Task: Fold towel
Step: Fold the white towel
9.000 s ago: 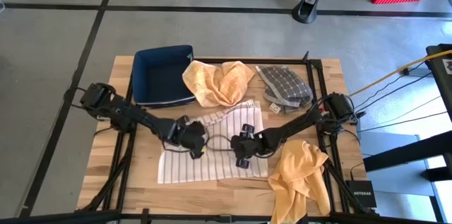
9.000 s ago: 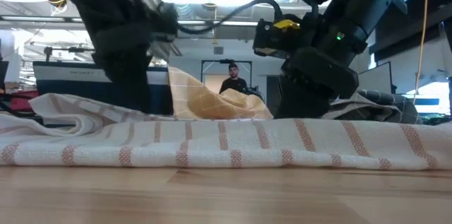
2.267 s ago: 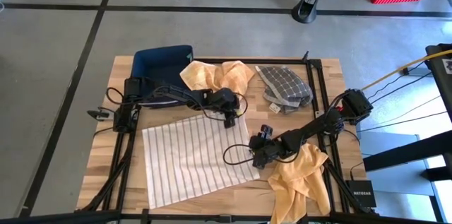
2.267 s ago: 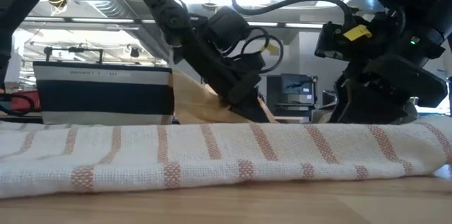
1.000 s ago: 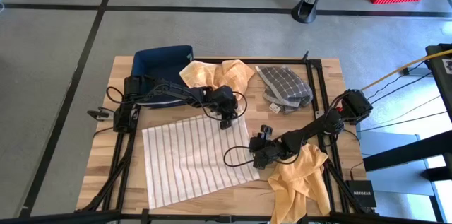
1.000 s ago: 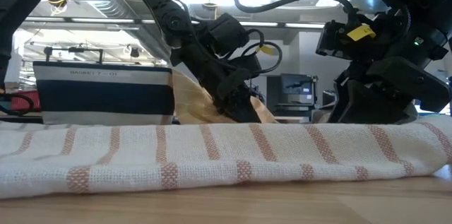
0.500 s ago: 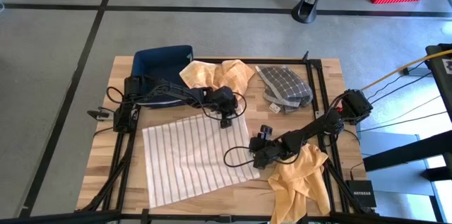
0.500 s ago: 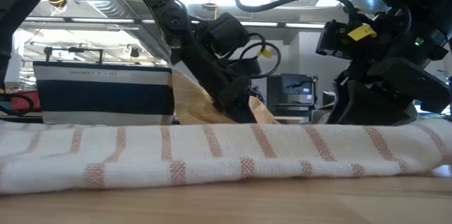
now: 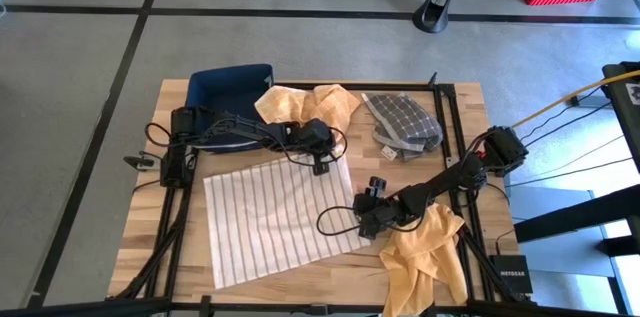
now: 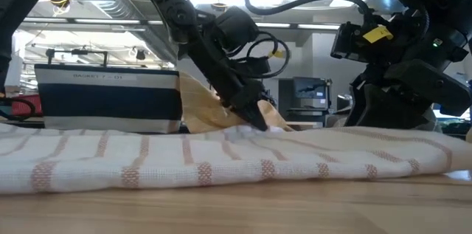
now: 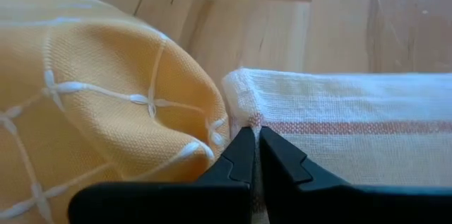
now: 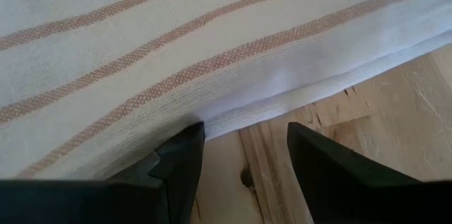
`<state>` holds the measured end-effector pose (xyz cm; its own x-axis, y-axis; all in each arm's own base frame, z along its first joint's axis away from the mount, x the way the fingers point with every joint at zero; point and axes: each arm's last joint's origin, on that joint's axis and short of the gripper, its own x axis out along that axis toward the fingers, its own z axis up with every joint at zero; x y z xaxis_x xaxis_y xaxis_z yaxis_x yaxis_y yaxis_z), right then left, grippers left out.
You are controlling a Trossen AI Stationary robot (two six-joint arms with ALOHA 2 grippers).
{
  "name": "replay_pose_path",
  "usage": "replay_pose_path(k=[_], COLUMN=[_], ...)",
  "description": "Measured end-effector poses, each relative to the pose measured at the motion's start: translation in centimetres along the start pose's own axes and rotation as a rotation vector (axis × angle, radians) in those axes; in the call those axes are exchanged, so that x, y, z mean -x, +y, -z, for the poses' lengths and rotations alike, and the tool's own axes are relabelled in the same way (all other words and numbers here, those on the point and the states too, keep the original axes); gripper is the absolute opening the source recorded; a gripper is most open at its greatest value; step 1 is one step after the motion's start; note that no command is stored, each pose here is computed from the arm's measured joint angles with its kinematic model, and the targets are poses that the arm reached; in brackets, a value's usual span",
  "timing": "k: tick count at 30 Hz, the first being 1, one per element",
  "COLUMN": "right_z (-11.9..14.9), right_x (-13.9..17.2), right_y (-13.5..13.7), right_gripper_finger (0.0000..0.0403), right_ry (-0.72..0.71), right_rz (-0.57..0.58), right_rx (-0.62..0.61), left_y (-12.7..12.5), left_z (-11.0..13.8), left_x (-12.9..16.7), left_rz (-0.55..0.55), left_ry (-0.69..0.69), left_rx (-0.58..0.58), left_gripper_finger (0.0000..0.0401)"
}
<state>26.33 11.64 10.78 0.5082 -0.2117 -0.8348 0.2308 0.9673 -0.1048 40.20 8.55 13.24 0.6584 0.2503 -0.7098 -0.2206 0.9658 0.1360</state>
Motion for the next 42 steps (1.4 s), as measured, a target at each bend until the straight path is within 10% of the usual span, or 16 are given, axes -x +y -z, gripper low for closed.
replay_pose_path(k=[16, 25, 35, 42], right_z=[0.0, -0.8, -3.6, -4.8], right_x=[0.0, 3.3, 3.9, 0.9], right_y=[0.0, -1.2, -2.7, -4.8], right_gripper_finger=[0.0209, 0.0209, 0.0209, 0.0209], right_ry=[0.005, 0.162, 0.043, 0.085], right_rz=[0.003, 0.068, -0.017, -0.099], right_rx=[0.009, 0.100, 0.142, 0.175], left_y=[0.0, -3.9, -11.2, -11.7], left_z=[-0.1, -2.4, 6.2, 11.1], left_x=[0.1, 7.0, 12.3, 12.2], left_rz=[-0.045, 0.047, 0.083, -0.126], left_ry=[0.005, 0.186, 0.482, 0.463], left_rx=[-0.053, -0.082, -0.003, 0.061], left_gripper_finger=[0.0129, 0.0167, 0.0148, 0.0147])
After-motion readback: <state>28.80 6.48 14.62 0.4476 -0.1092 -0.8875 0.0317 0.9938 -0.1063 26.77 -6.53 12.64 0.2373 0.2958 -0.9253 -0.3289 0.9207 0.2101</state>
